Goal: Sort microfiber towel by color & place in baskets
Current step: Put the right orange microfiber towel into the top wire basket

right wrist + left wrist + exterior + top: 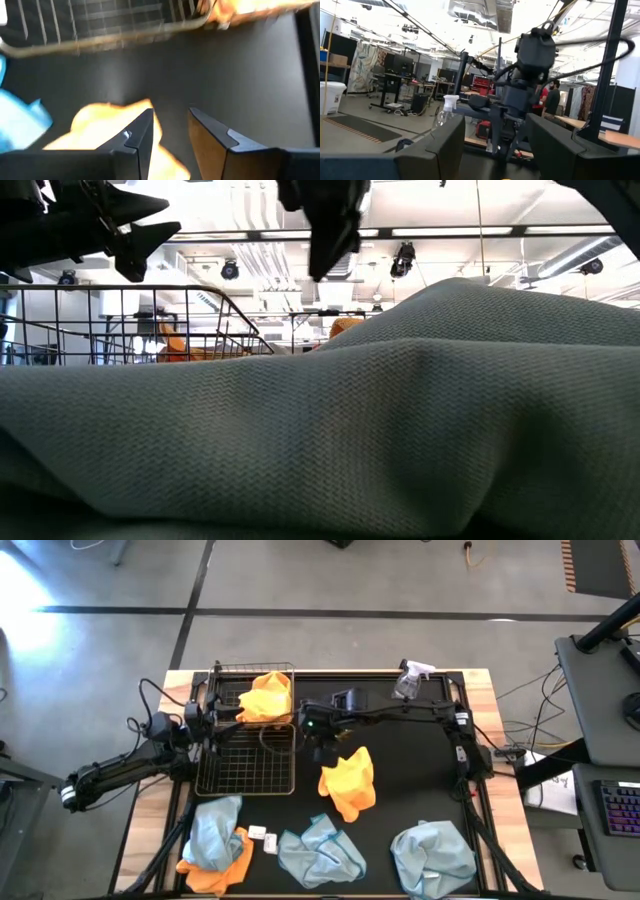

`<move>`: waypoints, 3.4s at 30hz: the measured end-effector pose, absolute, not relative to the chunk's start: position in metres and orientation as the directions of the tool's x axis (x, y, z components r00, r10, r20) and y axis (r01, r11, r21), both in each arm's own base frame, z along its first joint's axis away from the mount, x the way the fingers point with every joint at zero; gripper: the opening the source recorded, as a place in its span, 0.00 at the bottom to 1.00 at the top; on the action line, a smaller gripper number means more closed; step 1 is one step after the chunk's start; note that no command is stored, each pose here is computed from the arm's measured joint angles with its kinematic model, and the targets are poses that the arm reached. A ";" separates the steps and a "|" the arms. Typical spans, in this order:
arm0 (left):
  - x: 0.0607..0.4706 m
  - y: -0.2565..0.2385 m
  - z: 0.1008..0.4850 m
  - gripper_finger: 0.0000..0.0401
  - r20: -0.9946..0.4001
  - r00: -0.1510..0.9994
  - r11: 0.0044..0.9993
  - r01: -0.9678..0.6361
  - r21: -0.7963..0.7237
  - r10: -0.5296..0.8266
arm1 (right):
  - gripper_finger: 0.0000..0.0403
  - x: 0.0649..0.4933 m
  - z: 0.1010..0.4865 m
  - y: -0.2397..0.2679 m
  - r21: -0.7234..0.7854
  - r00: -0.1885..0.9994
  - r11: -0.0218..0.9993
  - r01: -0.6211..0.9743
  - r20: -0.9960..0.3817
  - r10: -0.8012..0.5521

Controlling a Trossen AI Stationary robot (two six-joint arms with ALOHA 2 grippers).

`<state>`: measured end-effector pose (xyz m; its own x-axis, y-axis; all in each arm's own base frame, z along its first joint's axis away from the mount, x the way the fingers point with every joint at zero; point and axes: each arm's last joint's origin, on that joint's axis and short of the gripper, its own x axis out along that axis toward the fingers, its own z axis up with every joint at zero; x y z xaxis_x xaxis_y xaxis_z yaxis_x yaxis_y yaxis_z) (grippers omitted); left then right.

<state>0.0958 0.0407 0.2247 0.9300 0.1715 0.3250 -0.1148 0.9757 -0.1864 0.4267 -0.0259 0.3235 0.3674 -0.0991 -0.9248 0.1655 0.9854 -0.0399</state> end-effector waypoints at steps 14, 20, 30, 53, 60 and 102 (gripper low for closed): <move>0.095 0.041 0.226 0.48 0.338 0.924 0.966 -0.097 -0.240 0.177 | 0.31 0.414 0.308 0.023 -0.034 0.207 0.987 0.156 -0.976 -0.066; 0.095 0.041 0.226 0.48 0.338 0.924 0.962 -0.090 -0.257 0.177 | 0.34 0.408 0.295 0.041 -0.039 0.135 0.981 0.189 -0.989 -0.065; 0.096 0.041 0.226 0.48 0.333 0.927 0.957 -0.079 -0.278 0.173 | 0.35 0.402 0.278 0.064 -0.048 0.072 0.966 0.254 -0.995 -0.068; 0.096 0.039 0.225 0.48 0.320 0.940 0.970 -0.042 -0.239 0.120 | 0.36 0.386 0.229 0.072 -0.167 -0.093 0.982 -0.084 -0.980 -0.175; 0.096 0.039 0.225 0.48 0.320 0.940 0.969 -0.041 -0.242 0.120 | 0.36 0.387 0.228 0.072 -0.187 -0.079 0.962 -0.198 -0.975 -0.206; 0.097 0.040 0.221 0.48 0.289 0.949 0.965 -0.049 -0.256 0.125 | 0.36 0.386 0.197 0.072 -0.153 -0.054 0.906 -0.394 -0.981 -0.189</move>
<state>0.0970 0.0397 0.2215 0.9492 0.1248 0.2888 -0.0488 0.9653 -0.2565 0.3864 0.0717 0.1967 -0.0540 -0.1889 -0.9805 -0.3935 0.9065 -0.1530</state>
